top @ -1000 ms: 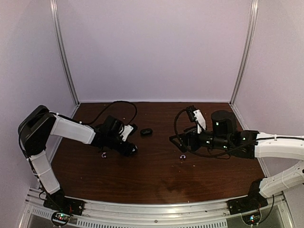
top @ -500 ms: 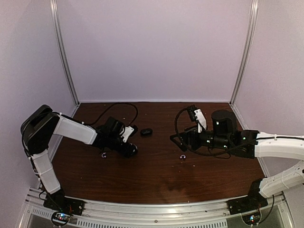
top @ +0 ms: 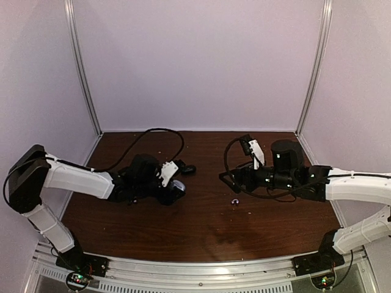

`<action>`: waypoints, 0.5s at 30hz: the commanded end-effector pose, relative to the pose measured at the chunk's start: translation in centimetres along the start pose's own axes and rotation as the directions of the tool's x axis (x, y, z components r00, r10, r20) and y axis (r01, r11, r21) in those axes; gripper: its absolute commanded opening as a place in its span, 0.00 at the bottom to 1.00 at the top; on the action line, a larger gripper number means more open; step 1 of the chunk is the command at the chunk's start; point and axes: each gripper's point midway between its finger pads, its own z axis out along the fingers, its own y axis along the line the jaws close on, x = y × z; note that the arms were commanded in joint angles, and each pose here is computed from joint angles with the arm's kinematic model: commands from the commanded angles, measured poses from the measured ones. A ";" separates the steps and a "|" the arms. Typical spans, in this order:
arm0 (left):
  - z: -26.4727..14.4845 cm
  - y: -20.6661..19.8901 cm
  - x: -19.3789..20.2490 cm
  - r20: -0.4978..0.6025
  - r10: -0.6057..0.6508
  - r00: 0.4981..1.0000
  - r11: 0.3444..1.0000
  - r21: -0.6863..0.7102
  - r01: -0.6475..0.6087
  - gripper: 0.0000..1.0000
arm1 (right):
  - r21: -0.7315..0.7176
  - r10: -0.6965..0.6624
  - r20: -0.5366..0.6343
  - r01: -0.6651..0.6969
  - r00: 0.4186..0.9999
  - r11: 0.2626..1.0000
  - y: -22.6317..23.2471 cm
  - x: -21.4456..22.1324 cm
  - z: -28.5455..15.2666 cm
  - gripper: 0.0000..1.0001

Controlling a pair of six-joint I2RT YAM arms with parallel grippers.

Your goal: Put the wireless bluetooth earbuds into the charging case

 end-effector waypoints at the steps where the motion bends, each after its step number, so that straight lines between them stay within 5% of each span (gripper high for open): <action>1: -4.1 -2.6 -7.8 0.282 0.169 0.945 0.985 -0.091 -0.149 0.50 | -0.111 -0.001 -0.044 -0.004 0.999 0.994 2.2 -0.5 0.8 0.88; 5: -6.9 -5.1 -10.2 0.392 0.227 0.892 0.974 -0.117 -0.197 0.50 | -0.230 0.001 -0.086 -0.021 0.996 0.973 4.6 -0.8 1.1 0.75; 15: -11.8 -9.2 -13.2 0.538 0.315 0.782 0.949 -0.158 -0.273 0.49 | -0.343 0.027 -0.108 -0.063 0.994 0.937 7.5 -2.1 1.2 0.68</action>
